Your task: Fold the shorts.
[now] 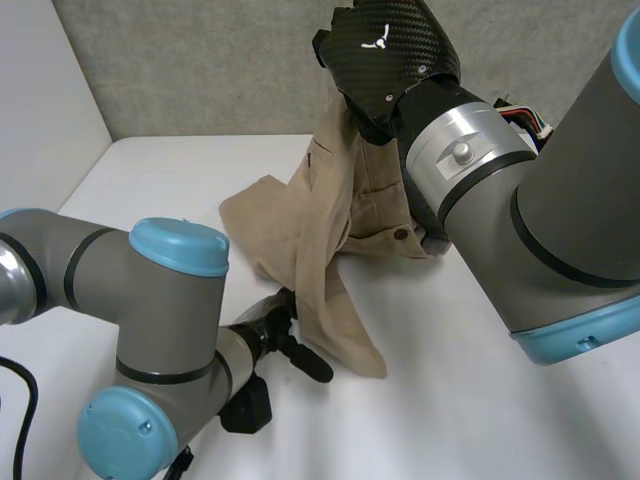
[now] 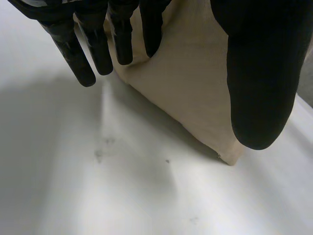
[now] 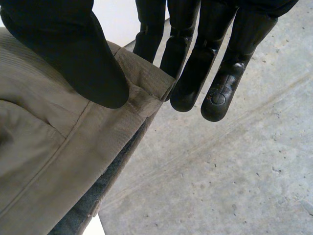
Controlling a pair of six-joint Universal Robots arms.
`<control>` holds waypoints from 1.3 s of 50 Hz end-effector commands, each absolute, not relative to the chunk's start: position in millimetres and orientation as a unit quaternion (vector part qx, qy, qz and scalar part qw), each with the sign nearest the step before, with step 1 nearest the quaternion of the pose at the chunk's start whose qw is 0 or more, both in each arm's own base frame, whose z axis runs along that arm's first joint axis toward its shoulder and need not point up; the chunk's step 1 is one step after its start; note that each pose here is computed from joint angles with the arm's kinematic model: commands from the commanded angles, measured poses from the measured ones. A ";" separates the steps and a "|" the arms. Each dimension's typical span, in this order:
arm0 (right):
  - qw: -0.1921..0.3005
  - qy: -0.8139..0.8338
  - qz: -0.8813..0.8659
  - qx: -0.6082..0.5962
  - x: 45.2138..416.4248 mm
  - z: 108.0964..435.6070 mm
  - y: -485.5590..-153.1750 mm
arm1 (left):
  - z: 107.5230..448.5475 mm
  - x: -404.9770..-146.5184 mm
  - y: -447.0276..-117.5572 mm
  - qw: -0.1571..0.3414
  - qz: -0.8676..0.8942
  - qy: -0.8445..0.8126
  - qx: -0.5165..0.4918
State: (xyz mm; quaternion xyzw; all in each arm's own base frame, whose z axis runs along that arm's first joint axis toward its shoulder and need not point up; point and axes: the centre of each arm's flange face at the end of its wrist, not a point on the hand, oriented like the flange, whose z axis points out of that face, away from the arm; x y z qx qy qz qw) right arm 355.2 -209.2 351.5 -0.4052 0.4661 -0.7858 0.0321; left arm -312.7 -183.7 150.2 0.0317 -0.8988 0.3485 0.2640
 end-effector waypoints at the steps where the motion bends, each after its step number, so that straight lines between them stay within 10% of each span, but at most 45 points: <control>1: 0.040 0.466 -0.782 -0.411 359.0 348.8 -201.3 | 161.4 -317.9 -188.2 0.289 0.355 -0.887 0.057; 20: 0.022 0.486 -0.777 -0.400 352.7 342.9 -202.1 | 148.3 -335.2 -209.3 0.283 0.381 -0.872 0.118; 34: -0.027 0.512 -0.770 -0.379 327.3 339.0 -224.6 | 268.9 -275.9 -233.2 0.195 0.564 -0.801 -0.043; 51: -0.027 0.431 -0.861 -0.268 261.0 461.0 -153.8 | 444.6 -245.2 -150.2 0.227 0.729 -0.624 -0.165; 65: -0.055 0.492 -0.818 -0.294 247.5 443.1 -166.6 | 448.0 -240.2 -142.3 0.271 0.709 -0.635 -0.145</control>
